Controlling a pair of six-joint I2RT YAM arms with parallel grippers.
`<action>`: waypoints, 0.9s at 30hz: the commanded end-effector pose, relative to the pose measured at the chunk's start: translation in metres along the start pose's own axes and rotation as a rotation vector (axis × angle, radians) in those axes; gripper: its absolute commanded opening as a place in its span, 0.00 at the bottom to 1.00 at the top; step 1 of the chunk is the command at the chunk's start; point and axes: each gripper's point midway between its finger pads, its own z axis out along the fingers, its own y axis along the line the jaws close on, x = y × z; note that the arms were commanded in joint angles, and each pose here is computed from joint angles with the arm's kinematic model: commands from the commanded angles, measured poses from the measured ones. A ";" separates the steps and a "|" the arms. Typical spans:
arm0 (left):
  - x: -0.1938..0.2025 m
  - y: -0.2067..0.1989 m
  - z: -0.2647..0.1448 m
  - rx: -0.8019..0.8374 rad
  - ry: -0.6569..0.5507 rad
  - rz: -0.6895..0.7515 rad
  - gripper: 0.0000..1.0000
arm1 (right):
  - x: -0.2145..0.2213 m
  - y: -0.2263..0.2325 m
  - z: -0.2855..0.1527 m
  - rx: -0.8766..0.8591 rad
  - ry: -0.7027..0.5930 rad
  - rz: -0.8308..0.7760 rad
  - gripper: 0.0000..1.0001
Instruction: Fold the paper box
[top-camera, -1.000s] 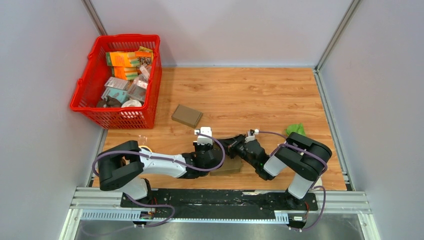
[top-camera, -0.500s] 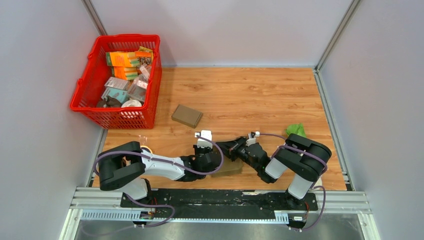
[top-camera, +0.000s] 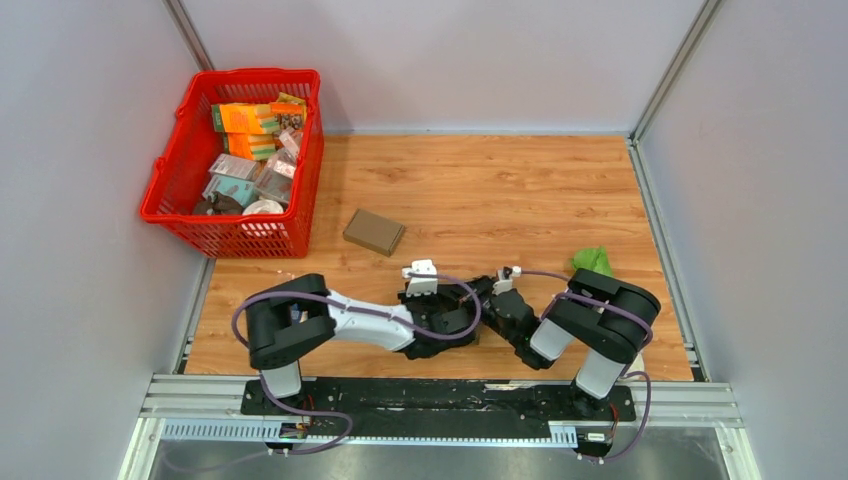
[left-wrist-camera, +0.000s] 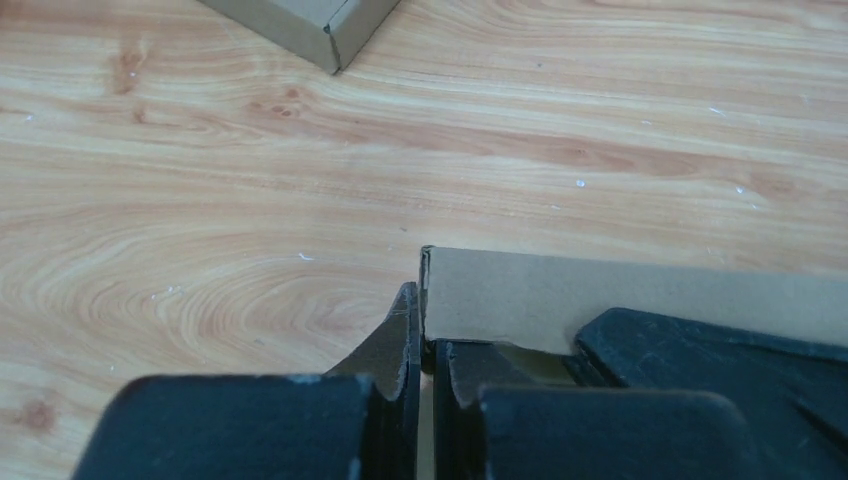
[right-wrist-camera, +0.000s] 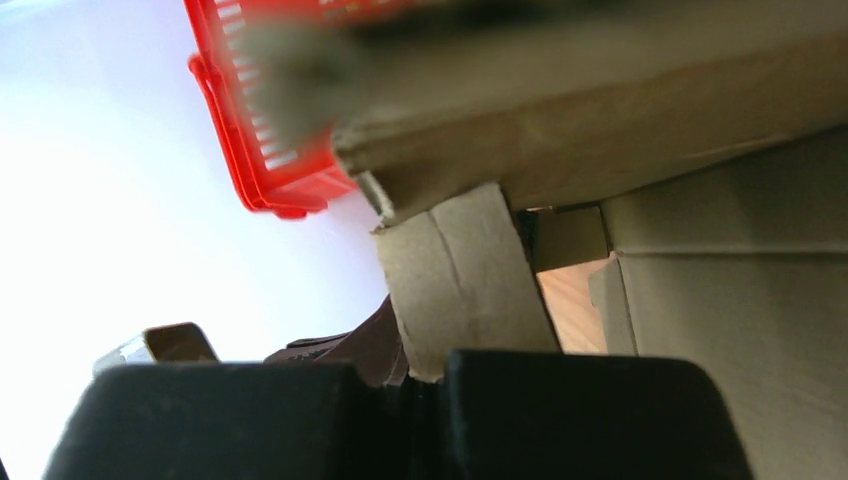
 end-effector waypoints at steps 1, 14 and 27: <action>0.013 0.038 0.006 0.079 -0.033 0.096 0.00 | 0.017 -0.029 -0.015 0.100 0.111 -0.092 0.11; 0.015 0.026 -0.004 0.286 -0.028 0.131 0.00 | -0.029 -0.030 -0.105 0.555 0.282 -0.863 0.95; 0.014 0.036 -0.004 0.247 -0.024 0.115 0.00 | -0.031 0.038 -0.091 0.531 0.395 -1.050 0.17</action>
